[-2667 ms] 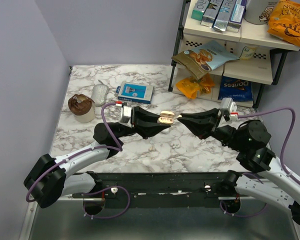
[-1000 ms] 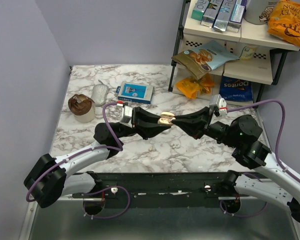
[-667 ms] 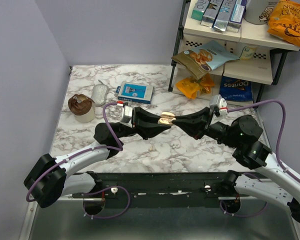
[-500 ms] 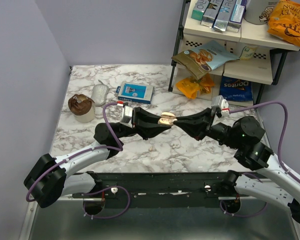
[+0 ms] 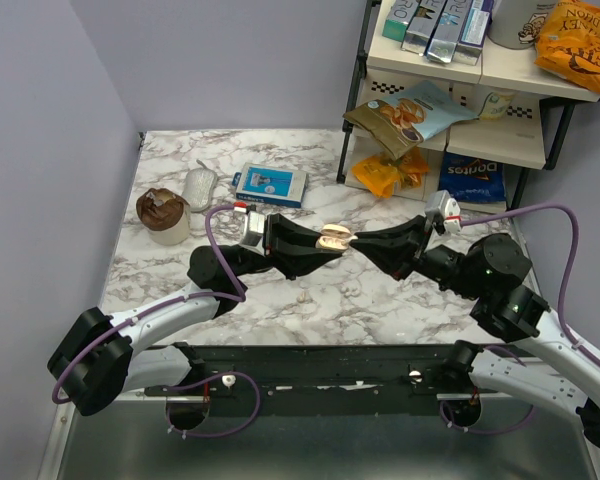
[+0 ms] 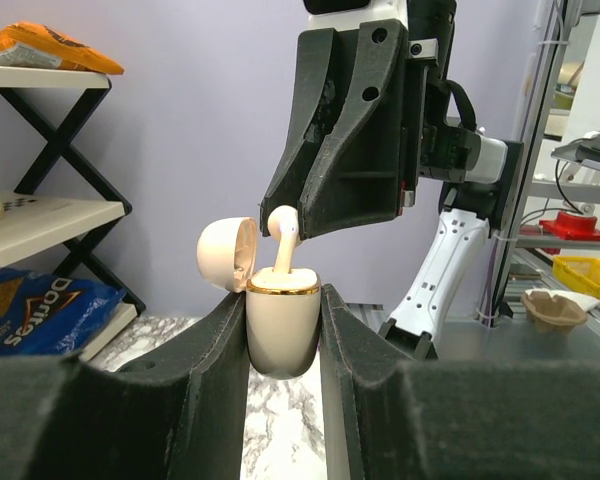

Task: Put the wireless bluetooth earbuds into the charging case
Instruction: Place the earbud in the charging case.

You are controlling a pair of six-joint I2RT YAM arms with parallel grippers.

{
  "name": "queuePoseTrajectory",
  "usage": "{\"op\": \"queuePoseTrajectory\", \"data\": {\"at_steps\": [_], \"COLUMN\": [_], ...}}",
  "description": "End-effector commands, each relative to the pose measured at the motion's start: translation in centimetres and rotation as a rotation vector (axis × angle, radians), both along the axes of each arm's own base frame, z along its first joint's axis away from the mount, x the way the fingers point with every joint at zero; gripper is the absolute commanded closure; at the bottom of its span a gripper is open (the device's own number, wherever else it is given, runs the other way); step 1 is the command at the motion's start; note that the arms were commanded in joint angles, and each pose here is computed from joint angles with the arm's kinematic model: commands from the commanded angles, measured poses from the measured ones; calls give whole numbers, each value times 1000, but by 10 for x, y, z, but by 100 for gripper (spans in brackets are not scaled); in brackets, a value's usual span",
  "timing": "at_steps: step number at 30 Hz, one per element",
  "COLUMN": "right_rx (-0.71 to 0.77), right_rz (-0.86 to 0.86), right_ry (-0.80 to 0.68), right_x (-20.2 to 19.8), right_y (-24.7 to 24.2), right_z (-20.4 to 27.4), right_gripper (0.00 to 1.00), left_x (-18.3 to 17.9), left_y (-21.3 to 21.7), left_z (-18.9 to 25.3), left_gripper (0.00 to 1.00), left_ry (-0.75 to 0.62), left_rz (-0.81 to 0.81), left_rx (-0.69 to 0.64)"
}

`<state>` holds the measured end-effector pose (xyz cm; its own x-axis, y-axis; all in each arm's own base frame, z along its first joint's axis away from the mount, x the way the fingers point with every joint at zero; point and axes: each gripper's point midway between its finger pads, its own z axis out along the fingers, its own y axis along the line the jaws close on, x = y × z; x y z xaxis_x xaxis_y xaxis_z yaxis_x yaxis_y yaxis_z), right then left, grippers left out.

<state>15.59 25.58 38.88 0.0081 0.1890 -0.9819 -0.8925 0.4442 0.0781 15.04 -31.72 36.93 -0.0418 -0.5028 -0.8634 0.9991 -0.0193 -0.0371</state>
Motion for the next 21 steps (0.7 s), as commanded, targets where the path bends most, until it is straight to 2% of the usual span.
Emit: {"op": "queuePoseTrajectory", "data": {"at_steps": [1,6,8,9,12,15,21], "right_rx": [-46,-56,-57,-58,-55,-53,-41], "right_rz": [21,43,40,38,27,13,-5], "right_ry": [55,69,73,74,77,80,84], "right_x": [-2,-4,-4,-4,-3,-1,1], "right_y": [4,8,7,7,5,4,2], "right_z": [-18,-20,-20,-20,-18,-16,-11], "right_gripper": [99,99,93,83,67,59,53], "left_x": [-40,-40,-39,-40,-40,-40,-40], "left_y": [37,37,37,37,37,37,37], "left_z": [62,62,62,61,61,61,60], "left_gripper": [100,100,100,100,100,100,100], "left_ry": [-289,-287,-284,-285,-285,-285,-284], "left_rz": [-5,-7,-5,-6,-6,-6,-7], "left_rx": [-278,-278,-278,-277,-277,-277,-277]}}
